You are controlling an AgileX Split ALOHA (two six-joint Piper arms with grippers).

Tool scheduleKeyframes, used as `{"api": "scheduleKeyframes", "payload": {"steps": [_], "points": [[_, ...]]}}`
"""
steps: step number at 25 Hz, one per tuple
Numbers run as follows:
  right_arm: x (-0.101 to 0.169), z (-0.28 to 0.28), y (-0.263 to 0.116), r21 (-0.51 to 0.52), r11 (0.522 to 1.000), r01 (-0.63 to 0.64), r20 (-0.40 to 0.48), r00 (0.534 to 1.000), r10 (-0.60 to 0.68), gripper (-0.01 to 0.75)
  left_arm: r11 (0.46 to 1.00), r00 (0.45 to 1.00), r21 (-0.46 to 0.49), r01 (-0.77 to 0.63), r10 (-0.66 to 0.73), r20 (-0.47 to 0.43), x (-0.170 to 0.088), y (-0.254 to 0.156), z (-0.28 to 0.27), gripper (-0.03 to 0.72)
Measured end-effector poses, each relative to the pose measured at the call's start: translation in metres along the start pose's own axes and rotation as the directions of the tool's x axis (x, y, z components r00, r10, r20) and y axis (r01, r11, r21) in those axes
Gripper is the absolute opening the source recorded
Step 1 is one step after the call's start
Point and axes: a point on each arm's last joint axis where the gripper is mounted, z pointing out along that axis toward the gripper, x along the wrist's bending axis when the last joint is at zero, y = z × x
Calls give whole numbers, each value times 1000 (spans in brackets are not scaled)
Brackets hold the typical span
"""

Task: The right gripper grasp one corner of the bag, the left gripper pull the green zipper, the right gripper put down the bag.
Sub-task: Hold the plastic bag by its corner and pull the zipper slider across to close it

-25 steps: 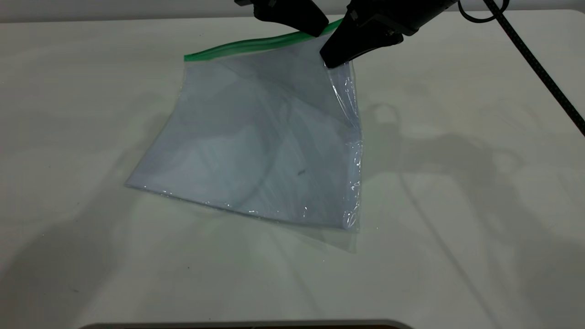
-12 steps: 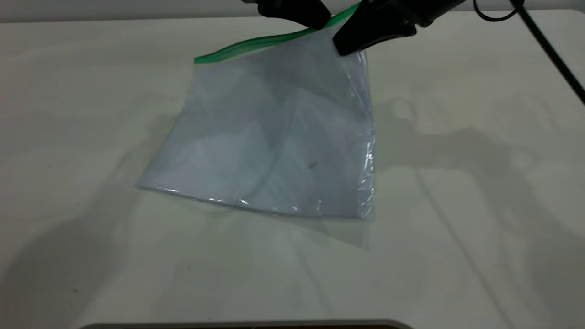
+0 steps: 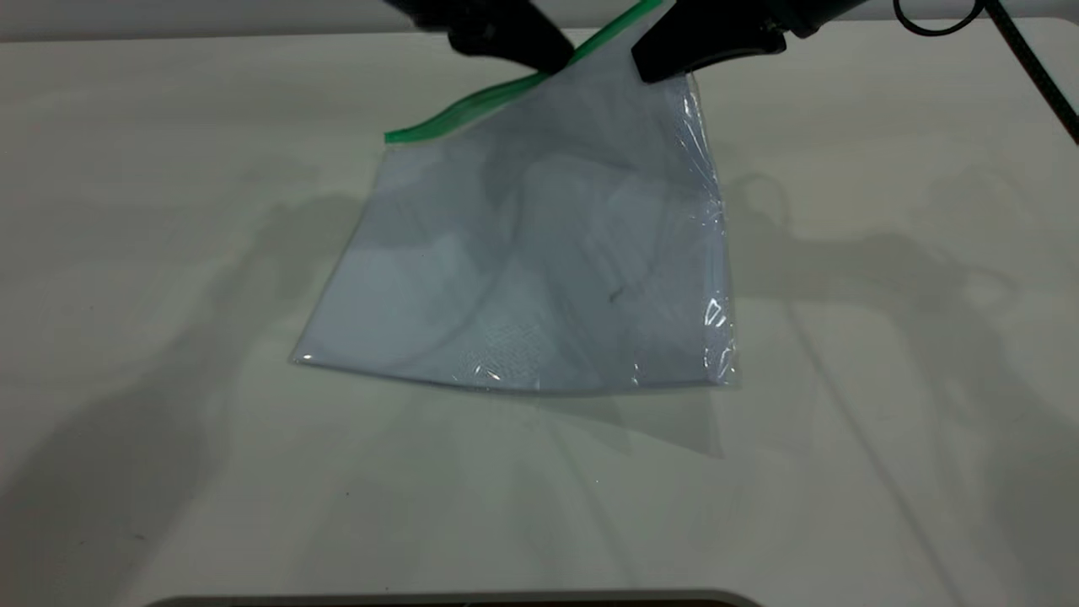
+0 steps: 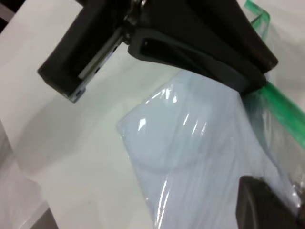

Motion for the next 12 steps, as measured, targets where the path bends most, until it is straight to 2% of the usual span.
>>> {"api": "scheduleKeyframes", "payload": {"steps": [12], "points": [[-3,0,1,-11,1000,0,31,1000,0,35,998,996,30,58,-56,-65,24,-31,-4,53]]}}
